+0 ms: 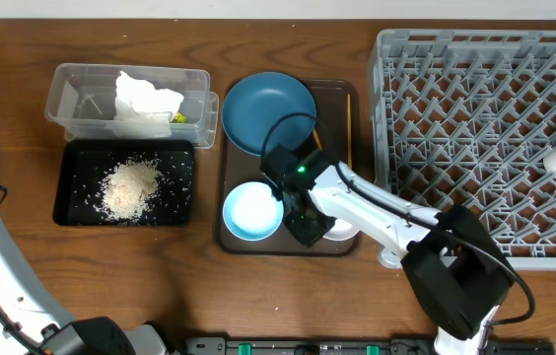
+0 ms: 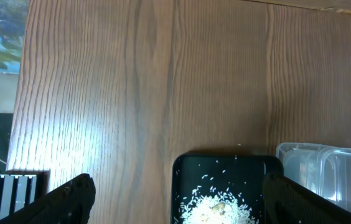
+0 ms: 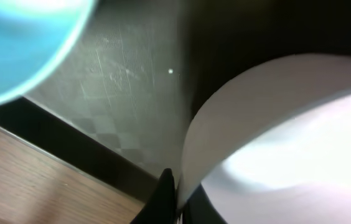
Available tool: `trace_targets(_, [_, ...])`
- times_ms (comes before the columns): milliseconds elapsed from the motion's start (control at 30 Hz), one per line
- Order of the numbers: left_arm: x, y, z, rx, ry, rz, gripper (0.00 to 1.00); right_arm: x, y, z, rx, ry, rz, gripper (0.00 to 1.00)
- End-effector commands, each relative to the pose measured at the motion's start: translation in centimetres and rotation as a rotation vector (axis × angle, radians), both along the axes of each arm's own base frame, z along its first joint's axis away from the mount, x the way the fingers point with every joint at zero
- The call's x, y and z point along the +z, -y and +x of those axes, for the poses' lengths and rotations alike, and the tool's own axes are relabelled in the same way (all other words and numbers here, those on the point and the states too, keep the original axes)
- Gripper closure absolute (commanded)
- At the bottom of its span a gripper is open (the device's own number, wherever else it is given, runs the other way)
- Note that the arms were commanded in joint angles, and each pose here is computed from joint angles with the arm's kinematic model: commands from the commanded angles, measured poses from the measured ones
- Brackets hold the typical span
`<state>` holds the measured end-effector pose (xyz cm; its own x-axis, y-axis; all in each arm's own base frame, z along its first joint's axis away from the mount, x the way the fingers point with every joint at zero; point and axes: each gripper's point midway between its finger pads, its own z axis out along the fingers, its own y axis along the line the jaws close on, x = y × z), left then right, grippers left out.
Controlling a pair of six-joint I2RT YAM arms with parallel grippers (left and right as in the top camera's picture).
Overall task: Sort waste into correct bins and load items into the dishwasher rack
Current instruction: 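Move the right gripper back to the tray and grasp the white bowl, then carry the white bowl to the rack and set it upside down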
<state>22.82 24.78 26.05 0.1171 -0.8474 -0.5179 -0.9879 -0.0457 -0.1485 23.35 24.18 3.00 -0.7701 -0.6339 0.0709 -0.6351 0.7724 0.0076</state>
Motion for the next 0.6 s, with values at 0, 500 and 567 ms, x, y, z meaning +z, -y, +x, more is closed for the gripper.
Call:
trace_targets(0, [-0.1,-0.3,-0.1,0.016,-0.005,0.002,0.11,0.9,-1.5,0.4,-0.013,-0.006,0.053,0.99])
trace_targets(500, [-0.1,-0.3,-0.1,0.016,-0.005,0.002,0.11,16.6,3.5,14.1,-0.291,0.332,0.195,0.99])
trace_targets(567, [-0.1,-0.3,-0.1,0.016,-0.005,0.002,0.11,19.1,6.5,17.1,-0.385,0.410,0.239,0.99])
